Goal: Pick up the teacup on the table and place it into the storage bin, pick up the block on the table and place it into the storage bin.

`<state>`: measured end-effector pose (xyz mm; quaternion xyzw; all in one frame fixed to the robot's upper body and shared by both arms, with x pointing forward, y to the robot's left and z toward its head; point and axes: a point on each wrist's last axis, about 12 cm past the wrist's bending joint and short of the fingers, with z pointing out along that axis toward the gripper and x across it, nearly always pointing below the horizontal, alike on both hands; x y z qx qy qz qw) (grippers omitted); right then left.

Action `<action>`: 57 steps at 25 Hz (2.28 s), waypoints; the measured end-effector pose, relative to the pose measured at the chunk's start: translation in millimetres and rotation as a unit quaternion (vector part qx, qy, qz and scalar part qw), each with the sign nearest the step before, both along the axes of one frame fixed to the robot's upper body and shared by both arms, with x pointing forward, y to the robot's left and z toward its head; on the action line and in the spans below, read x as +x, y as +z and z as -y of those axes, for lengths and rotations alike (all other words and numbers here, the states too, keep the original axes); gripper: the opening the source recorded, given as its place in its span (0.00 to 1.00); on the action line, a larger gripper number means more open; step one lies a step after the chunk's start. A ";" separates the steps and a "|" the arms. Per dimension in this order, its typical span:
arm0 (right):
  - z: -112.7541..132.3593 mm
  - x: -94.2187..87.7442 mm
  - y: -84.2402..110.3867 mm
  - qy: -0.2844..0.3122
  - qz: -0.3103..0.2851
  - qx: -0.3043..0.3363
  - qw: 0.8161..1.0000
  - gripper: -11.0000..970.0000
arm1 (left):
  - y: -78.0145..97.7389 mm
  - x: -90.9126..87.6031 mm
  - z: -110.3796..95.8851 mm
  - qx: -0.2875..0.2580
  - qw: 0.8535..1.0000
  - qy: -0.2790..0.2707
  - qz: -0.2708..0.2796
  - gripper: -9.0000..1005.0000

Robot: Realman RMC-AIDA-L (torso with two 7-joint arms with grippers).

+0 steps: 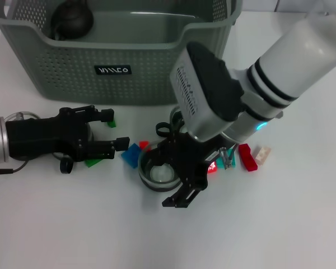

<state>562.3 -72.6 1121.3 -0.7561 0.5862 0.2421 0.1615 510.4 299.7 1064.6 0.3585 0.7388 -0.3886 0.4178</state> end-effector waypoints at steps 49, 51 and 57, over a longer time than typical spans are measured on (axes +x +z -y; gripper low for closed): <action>22.9 -8.9 13.8 -0.025 -0.017 -0.034 0.999 0.08 | -4.8 -6.3 -0.9 -0.002 1.000 0.004 -0.003 0.86; 31.2 -8.8 29.3 -0.033 -0.022 -0.022 0.999 0.08 | -5.0 -6.5 -0.7 -0.002 1.000 0.004 -0.003 0.86; 57.9 -10.1 77.0 -0.057 -0.040 0.016 0.997 0.09 | -5.3 -6.8 -0.7 -0.001 1.000 0.004 -0.003 0.86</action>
